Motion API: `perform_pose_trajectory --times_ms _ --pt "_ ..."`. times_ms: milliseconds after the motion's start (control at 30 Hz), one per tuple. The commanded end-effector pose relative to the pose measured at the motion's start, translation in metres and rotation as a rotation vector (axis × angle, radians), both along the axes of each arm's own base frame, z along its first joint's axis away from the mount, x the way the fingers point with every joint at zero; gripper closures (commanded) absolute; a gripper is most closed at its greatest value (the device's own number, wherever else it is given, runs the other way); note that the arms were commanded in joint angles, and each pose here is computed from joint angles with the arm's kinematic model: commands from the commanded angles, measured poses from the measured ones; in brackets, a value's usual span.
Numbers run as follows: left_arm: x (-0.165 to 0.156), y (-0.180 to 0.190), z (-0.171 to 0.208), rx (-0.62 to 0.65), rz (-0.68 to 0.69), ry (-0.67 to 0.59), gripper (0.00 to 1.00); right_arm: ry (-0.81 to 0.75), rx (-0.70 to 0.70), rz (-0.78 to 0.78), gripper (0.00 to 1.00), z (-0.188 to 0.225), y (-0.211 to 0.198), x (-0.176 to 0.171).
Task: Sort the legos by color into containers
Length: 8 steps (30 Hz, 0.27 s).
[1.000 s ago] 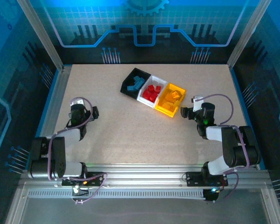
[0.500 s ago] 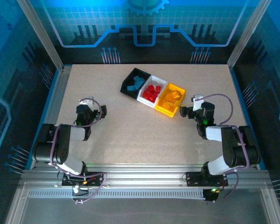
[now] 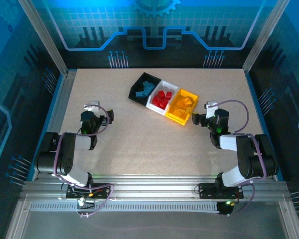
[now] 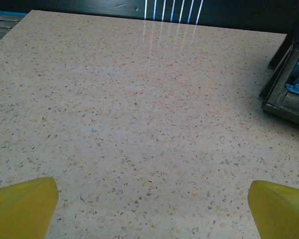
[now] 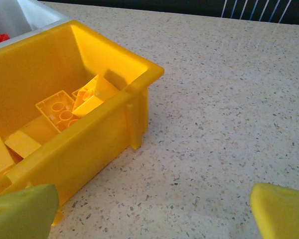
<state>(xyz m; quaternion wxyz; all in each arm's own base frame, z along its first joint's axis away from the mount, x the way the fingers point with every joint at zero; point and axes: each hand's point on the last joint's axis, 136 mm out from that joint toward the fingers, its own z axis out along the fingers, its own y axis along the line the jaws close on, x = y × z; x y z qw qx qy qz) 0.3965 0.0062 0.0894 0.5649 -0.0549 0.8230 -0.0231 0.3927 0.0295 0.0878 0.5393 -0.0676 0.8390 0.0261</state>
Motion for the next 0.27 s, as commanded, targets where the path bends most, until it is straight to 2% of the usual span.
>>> perform_pose_trajectory --times_ms 0,233 --pt "0.0014 -0.0055 0.0057 0.007 -0.028 -0.031 0.01 -0.028 -0.013 0.007 0.00 0.0064 0.0033 0.0051" --pt "0.0012 -0.0060 0.0053 0.009 -0.030 -0.029 0.01 -0.025 -0.010 0.011 0.00 0.0056 0.0042 0.0047"
